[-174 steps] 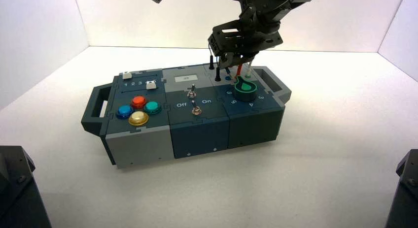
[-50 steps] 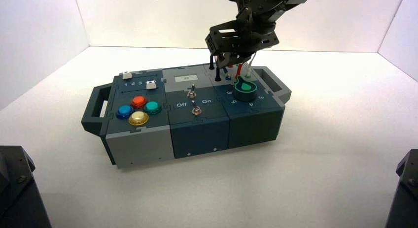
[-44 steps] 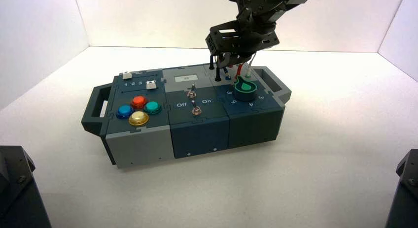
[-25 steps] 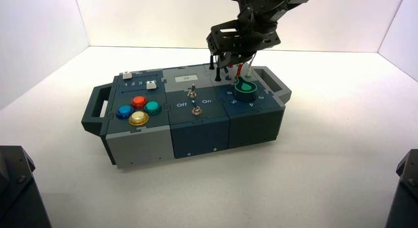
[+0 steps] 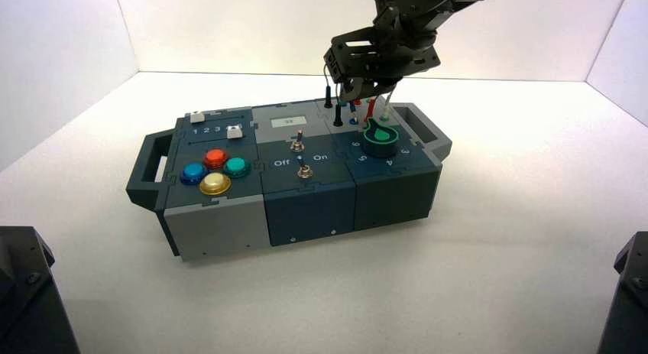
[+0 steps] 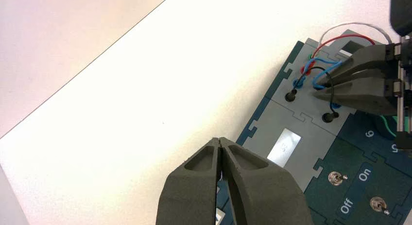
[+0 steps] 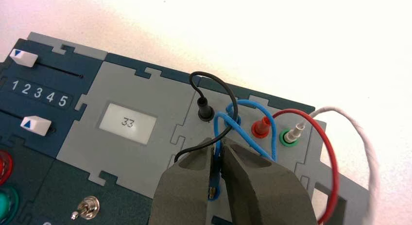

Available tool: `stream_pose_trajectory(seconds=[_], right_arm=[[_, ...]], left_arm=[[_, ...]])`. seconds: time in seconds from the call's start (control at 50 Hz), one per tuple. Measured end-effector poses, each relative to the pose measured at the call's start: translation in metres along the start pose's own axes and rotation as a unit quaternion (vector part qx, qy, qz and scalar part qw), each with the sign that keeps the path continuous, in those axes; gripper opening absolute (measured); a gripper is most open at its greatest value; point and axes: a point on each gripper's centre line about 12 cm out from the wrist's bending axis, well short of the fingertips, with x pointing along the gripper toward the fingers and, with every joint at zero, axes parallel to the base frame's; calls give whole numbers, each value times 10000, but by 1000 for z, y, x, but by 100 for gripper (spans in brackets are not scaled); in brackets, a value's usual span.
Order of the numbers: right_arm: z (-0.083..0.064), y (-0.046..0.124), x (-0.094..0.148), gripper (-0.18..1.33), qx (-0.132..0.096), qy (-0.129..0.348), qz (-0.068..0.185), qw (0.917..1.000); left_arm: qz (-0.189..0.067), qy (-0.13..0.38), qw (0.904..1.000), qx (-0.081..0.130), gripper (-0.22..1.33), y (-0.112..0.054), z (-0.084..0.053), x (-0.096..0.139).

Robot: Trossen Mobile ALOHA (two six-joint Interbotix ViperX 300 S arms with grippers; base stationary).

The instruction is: Insert the blue wire.

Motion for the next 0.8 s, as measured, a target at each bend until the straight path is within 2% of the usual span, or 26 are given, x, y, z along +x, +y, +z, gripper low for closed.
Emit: stream_pose_trajectory(seconds=[0.8], right_arm=[[-2,2,-6,1,-76,-5,26,10000]], left_arm=[[15,-44,10000,-7,-16,0,1,0]])
